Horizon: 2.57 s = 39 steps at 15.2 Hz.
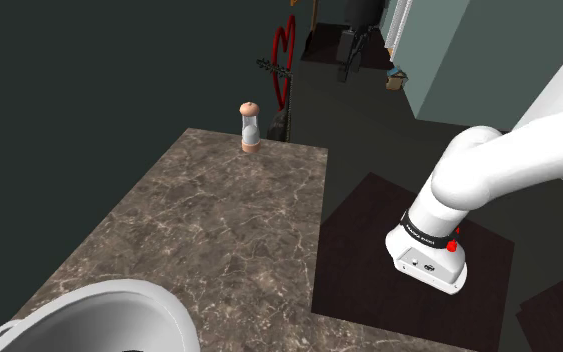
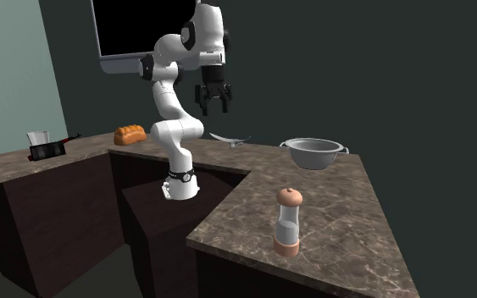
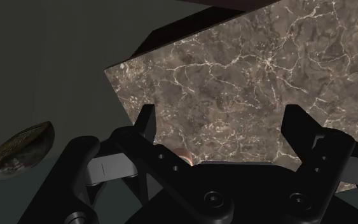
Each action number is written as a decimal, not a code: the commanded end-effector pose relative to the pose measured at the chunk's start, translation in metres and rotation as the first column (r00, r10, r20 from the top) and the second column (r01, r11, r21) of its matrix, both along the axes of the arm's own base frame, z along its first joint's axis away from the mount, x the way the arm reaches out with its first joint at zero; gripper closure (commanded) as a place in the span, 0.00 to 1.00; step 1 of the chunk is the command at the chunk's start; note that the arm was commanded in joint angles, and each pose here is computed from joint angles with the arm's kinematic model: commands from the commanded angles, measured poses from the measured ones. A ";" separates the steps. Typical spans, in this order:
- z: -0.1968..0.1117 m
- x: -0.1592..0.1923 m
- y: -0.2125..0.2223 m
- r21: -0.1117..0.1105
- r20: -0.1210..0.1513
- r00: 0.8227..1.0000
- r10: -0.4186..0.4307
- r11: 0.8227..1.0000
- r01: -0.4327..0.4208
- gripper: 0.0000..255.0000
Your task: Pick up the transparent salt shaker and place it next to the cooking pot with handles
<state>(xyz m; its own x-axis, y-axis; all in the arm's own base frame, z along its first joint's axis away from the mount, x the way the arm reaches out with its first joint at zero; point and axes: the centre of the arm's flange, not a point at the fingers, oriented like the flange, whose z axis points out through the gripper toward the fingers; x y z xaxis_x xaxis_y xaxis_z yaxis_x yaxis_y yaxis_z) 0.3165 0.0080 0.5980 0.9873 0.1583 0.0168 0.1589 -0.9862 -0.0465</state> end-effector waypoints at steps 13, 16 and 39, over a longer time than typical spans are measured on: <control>-0.070 0.147 0.004 0.010 -0.028 0.999 0.018 1.000 -0.017 0.00; -0.088 0.183 0.005 0.013 -0.035 0.999 0.022 1.000 -0.022 0.00; -0.200 0.320 0.015 0.024 -0.062 0.997 0.039 0.999 -0.038 0.00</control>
<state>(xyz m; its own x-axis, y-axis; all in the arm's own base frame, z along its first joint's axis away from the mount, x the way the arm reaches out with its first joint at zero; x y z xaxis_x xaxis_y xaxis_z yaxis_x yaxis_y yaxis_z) 0.6369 0.0228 0.3987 0.9796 0.1967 -0.0411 0.1931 -0.9779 -0.0796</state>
